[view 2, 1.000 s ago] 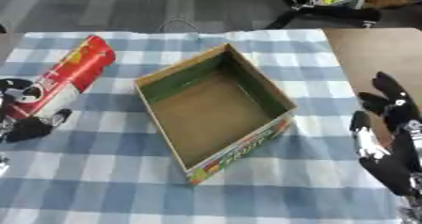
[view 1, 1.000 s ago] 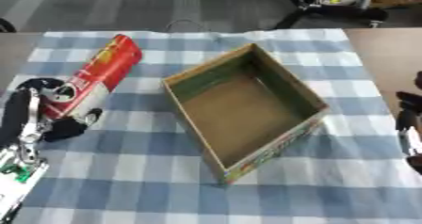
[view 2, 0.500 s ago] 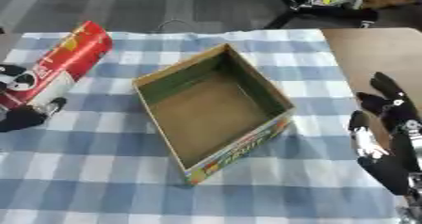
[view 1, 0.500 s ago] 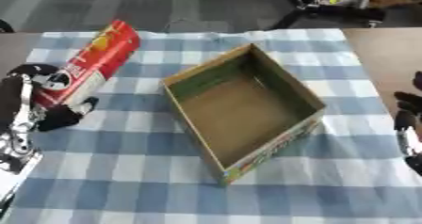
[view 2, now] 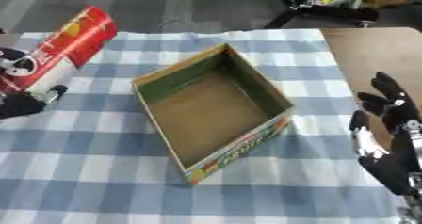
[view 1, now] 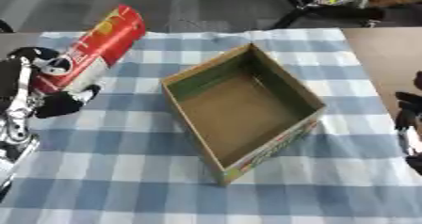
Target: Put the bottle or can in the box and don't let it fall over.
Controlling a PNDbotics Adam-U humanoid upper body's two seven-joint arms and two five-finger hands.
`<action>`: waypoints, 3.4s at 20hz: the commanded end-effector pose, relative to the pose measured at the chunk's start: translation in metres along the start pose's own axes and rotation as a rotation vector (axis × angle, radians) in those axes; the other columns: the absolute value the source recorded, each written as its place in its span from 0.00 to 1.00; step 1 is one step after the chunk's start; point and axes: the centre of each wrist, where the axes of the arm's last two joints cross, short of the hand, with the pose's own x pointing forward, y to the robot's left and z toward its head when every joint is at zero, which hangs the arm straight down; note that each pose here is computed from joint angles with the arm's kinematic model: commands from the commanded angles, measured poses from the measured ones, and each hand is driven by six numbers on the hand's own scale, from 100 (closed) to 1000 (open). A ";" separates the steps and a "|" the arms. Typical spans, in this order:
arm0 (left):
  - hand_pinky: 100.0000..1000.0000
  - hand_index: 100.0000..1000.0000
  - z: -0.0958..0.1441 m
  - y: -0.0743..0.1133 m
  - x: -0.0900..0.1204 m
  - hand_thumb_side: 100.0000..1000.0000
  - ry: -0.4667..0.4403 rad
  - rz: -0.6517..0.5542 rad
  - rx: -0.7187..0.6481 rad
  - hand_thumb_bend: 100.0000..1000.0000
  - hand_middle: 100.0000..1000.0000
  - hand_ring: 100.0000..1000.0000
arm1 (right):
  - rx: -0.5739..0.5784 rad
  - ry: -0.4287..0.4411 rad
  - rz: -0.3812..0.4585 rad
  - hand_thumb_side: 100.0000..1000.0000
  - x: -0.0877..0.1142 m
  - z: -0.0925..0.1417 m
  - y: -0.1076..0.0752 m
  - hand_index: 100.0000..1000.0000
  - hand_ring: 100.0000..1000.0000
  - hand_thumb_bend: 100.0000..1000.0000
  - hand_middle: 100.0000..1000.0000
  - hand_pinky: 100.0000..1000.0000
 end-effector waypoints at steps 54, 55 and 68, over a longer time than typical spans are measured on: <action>0.31 0.57 -0.007 -0.081 0.134 0.00 -0.282 0.053 -0.122 0.46 0.68 0.35 | 0.023 -0.060 -0.029 0.43 0.009 -0.016 -0.004 0.92 0.84 0.00 1.00 0.84; 0.31 0.58 -0.007 -0.081 0.134 0.00 -0.281 0.053 -0.123 0.46 0.68 0.35 | 0.024 -0.065 -0.032 0.43 0.010 -0.018 -0.004 0.92 0.84 0.00 1.00 0.84; 0.65 0.73 -0.009 -0.088 0.133 0.15 -0.288 -0.002 -0.159 0.73 0.83 0.65 | 0.025 -0.078 -0.045 0.43 0.011 -0.022 -0.005 0.92 0.84 0.00 1.00 0.84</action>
